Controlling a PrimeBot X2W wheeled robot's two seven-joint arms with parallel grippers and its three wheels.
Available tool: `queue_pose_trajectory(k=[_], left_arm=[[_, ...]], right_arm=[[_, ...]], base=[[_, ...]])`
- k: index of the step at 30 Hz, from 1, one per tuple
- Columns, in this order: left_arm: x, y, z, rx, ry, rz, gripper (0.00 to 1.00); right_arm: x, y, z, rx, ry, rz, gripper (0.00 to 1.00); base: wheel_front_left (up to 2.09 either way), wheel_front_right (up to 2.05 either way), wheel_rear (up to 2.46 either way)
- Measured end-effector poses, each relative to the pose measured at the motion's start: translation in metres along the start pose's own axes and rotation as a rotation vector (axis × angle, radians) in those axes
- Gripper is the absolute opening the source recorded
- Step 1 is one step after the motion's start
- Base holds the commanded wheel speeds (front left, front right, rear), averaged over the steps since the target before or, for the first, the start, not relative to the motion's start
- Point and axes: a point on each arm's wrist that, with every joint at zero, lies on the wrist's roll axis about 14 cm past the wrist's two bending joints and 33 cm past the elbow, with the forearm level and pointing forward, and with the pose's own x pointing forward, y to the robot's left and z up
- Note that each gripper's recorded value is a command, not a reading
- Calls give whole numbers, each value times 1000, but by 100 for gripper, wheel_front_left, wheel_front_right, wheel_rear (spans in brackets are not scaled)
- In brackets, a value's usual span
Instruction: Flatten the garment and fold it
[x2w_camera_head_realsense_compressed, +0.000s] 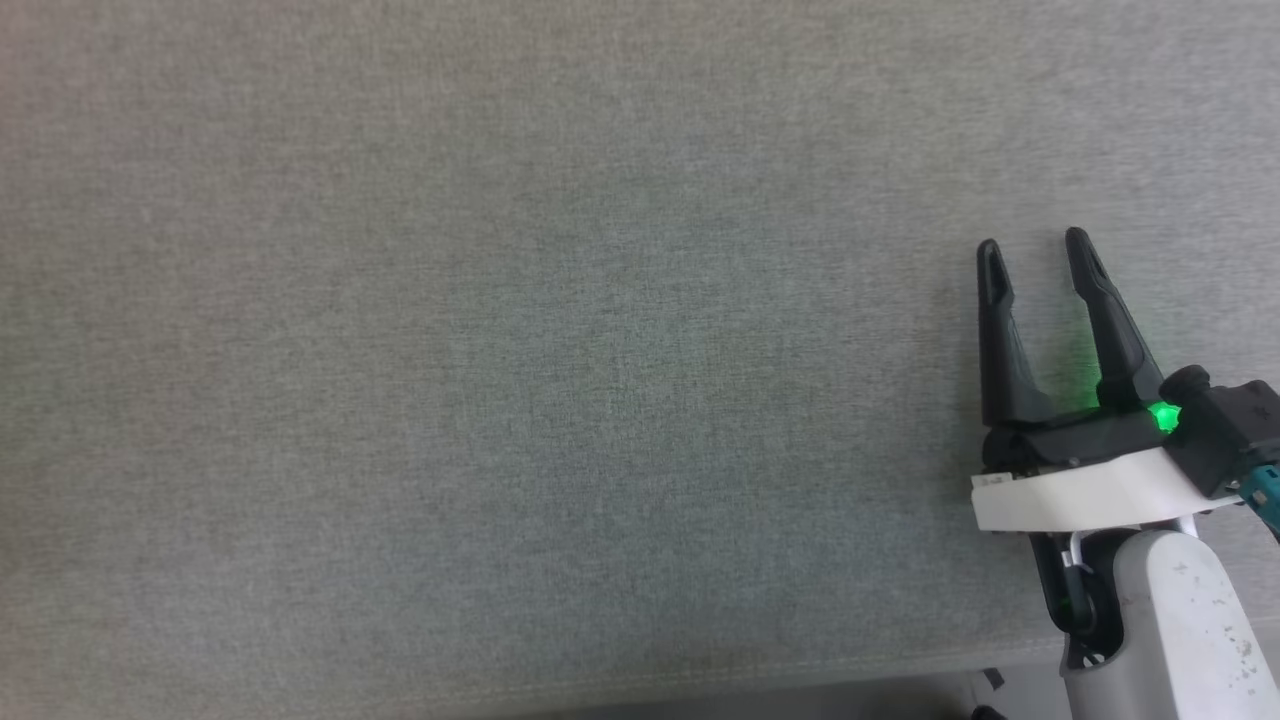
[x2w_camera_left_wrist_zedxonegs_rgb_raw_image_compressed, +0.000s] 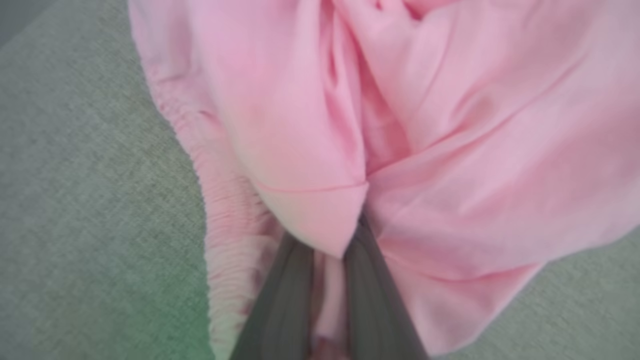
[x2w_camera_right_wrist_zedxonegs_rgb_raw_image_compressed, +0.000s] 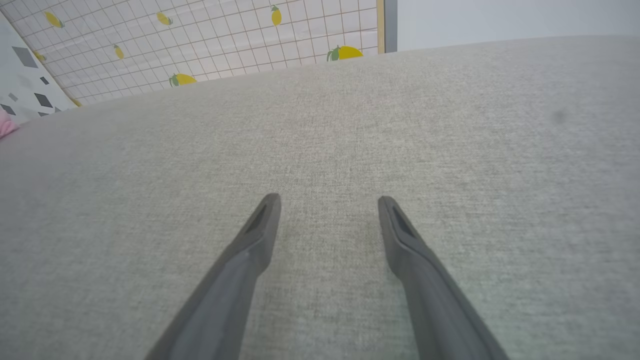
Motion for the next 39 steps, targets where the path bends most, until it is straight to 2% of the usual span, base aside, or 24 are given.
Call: queue_pose_trajectory(k=[4,9,12,15,16,17,23,30,34,39], left_arm=[[-17,-3,40,114,-254,-5,0],[-71,-27,109,219,-650,-91,0],[-114,-48,140,258,-843,-179,0],[-155,-67,156,273,-965,-270,0],[-196,-86,168,265,-1059,-365,0],[-210,-93,170,262,-1086,-399,0],[-293,-144,167,243,-1189,-636,0],[-370,-216,119,220,-1169,-952,0],[-390,-262,75,229,-1068,-1113,0],[-373,-302,6,287,-848,-1198,0]], right_arm=[[-5,-2,14,-6,-29,-7,100],[-19,-2,31,-7,-59,-15,100],[-33,0,44,-5,-83,-19,100],[-49,-1,56,-6,-108,-26,100],[-64,-1,70,-7,-142,-30,100],[-68,-1,76,-8,-157,-30,100],[-95,0,105,-13,-236,-34,100],[-120,2,134,-18,-316,-33,100],[-132,-4,144,-23,-347,-55,100],[-149,-17,144,-29,-344,-101,100]], base=[[0,0,0],[0,0,0],[0,0,0],[0,0,0],[0,0,0],[0,0,0],[0,0,0],[0,0,0],[0,0,0],[0,0,0]])
